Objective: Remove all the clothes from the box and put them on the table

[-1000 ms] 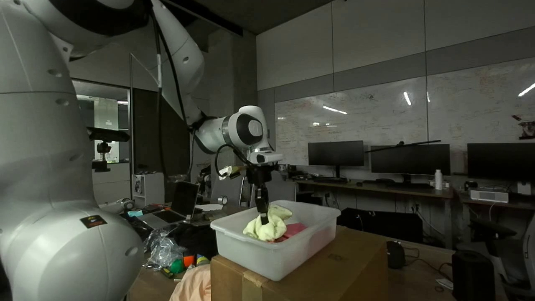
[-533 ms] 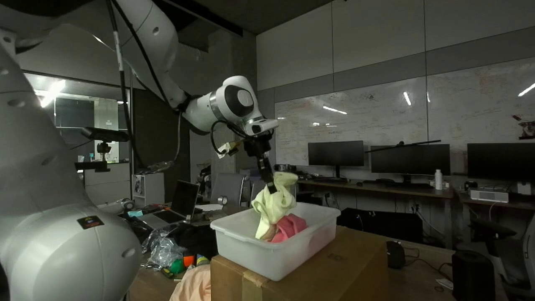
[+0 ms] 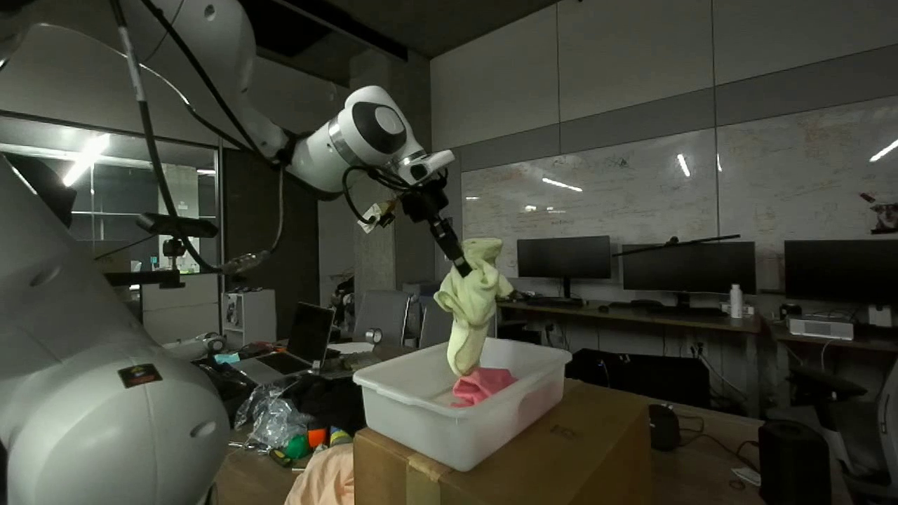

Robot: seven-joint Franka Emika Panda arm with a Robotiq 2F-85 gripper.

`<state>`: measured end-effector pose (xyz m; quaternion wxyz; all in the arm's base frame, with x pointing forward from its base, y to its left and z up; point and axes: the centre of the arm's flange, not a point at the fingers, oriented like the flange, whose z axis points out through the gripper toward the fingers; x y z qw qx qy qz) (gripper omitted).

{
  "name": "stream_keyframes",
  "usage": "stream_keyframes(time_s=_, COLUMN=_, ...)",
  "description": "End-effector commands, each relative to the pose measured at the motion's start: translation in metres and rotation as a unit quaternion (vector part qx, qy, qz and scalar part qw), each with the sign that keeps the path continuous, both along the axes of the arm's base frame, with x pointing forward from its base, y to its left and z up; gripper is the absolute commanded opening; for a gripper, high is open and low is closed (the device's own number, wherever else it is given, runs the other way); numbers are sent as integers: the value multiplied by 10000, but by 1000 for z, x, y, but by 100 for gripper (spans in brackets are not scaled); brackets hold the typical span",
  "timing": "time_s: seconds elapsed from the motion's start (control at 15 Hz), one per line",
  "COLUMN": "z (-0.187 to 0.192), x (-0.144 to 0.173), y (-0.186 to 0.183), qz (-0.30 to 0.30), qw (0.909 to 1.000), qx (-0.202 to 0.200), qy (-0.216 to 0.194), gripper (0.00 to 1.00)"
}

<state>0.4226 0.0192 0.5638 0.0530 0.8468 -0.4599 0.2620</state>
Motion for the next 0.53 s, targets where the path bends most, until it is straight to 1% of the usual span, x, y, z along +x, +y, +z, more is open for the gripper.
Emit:
stream_keyframes(time_s=0.0, z=29, x=15, y=16, qz=319, qw=9986, qx=-255, qy=-323, gripper=10)
stream_keyframes(time_s=0.07, z=33, x=18, y=25, qz=490, qw=9978, qx=-291, qy=-348, gripper=10)
stream_keyframes(time_s=0.13, z=41, x=20, y=39, qz=804, qw=9958, qx=-313, qy=-321, gripper=10)
stream_keyframes(time_s=0.27, z=52, x=22, y=70, qz=1401, qw=9893, qx=-364, qy=-188, gripper=10)
stream_keyframes(time_s=0.47, z=62, x=20, y=120, qz=2215, qw=9746, qx=-341, qy=-61, gripper=10)
